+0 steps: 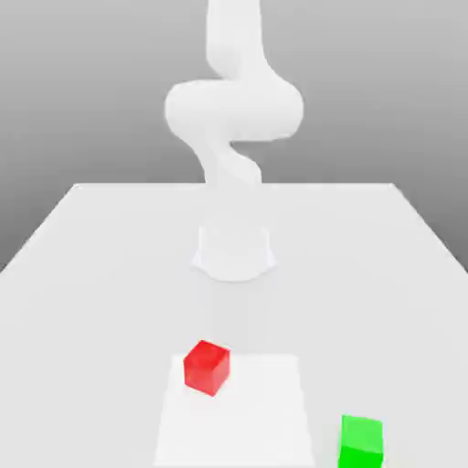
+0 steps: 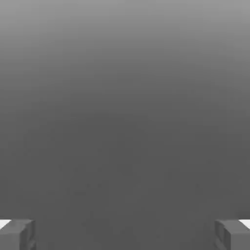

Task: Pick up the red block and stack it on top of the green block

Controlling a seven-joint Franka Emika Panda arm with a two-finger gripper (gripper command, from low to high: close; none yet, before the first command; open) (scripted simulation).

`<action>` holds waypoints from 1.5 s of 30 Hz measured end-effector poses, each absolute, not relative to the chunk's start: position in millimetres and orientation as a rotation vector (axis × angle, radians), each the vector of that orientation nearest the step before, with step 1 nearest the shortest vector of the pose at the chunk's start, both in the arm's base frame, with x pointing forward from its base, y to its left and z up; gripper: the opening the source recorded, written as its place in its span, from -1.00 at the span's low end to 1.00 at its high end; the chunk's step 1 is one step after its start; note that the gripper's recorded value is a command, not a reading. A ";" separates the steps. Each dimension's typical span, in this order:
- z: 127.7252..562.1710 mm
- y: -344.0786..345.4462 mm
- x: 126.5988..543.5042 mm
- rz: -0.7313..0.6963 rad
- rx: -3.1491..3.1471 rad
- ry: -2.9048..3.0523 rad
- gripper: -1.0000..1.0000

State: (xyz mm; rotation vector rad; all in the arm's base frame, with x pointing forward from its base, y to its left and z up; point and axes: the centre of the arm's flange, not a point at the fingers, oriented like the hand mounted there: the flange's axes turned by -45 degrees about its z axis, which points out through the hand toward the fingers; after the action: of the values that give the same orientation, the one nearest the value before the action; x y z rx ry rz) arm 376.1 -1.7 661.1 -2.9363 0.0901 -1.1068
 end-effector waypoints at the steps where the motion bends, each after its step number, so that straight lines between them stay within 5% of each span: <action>1: 636.4 -3.1 388.6 -1.051 -2.957 0.124 0.00; 9: 437.0 -22.9 430.7 -0.600 -3.062 0.405 0.00; 17: 234.1 -39.1 371.7 -0.075 -3.055 0.727 0.00; 22: 174.9 -39.9 359.0 -0.003 -3.044 0.774 0.00; 24: 156.4 -39.7 357.8 -0.001 -3.044 0.773 0.00; 25: 148.2 -39.7 356.9 0.000 -3.044 0.773 -1.00; 32: 146.8 -39.6 356.8 -0.002 -3.044 0.774 -1.00; 39: 202.7 -39.5 357.3 -0.002 -3.045 0.775 -1.00; 45: 223.7 35.4 416.8 0.002 -3.070 0.651 -1.00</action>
State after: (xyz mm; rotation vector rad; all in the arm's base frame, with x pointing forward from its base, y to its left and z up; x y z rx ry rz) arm 416.8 35.4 223.7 -3.0704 0.6510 0.0018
